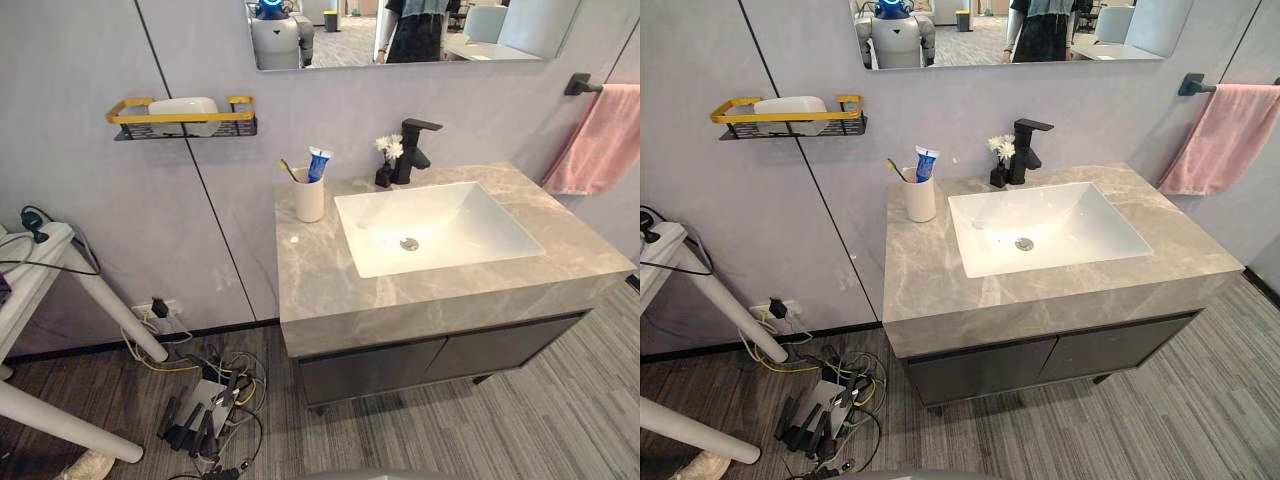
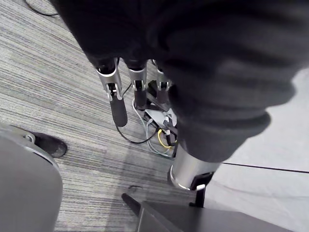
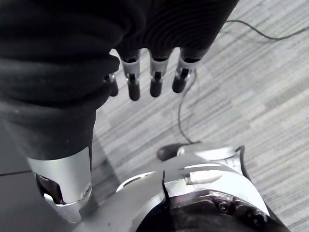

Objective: Organize washtable

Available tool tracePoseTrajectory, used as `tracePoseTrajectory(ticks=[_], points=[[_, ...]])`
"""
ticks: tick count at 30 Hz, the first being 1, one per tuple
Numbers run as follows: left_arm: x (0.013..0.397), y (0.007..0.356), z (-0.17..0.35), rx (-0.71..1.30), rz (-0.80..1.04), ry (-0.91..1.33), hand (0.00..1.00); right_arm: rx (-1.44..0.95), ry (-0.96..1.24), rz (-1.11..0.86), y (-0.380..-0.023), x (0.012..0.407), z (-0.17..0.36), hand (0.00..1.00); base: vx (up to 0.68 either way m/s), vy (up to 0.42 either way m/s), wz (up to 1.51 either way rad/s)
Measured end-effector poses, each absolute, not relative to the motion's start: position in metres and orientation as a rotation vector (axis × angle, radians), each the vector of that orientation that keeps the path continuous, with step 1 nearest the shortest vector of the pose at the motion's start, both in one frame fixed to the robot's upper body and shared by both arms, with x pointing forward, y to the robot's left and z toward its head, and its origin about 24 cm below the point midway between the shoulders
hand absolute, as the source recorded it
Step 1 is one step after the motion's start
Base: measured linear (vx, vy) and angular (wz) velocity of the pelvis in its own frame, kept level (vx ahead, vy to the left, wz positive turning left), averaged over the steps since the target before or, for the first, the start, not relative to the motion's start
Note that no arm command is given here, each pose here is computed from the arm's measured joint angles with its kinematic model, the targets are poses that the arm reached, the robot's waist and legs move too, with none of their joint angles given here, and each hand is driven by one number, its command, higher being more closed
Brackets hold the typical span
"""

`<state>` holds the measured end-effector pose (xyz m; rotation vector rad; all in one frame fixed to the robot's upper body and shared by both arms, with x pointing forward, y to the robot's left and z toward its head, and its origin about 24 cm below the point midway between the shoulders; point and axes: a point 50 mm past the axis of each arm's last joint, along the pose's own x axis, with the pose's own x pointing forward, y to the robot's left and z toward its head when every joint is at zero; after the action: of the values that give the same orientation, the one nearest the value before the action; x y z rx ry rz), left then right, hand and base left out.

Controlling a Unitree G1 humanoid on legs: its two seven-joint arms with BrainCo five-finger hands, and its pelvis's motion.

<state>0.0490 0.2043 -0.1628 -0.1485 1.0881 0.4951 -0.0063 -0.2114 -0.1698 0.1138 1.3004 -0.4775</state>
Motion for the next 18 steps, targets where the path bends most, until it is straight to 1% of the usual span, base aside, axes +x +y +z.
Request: tracePoseTrajectory(ticks=[8,14,18], points=[[0.051,0.207,-0.162,-0.142,0.486,1.075,0.00,0.119,1.286,-0.472,-0.211,0.002,-0.170,0.00,-0.01,0.000,-0.04],[0.091,0.205,-0.151,-0.159,0.449,0.939,0.00,0.141,1.199,-0.487,-0.214,0.026,-0.167,0.00,-0.09,0.029,-0.06],[0.106,0.197,-0.145,-0.149,0.398,0.890,0.00,0.151,1.143,-0.476,-0.211,0.037,-0.164,0.00,-0.02,0.057,-0.30]])
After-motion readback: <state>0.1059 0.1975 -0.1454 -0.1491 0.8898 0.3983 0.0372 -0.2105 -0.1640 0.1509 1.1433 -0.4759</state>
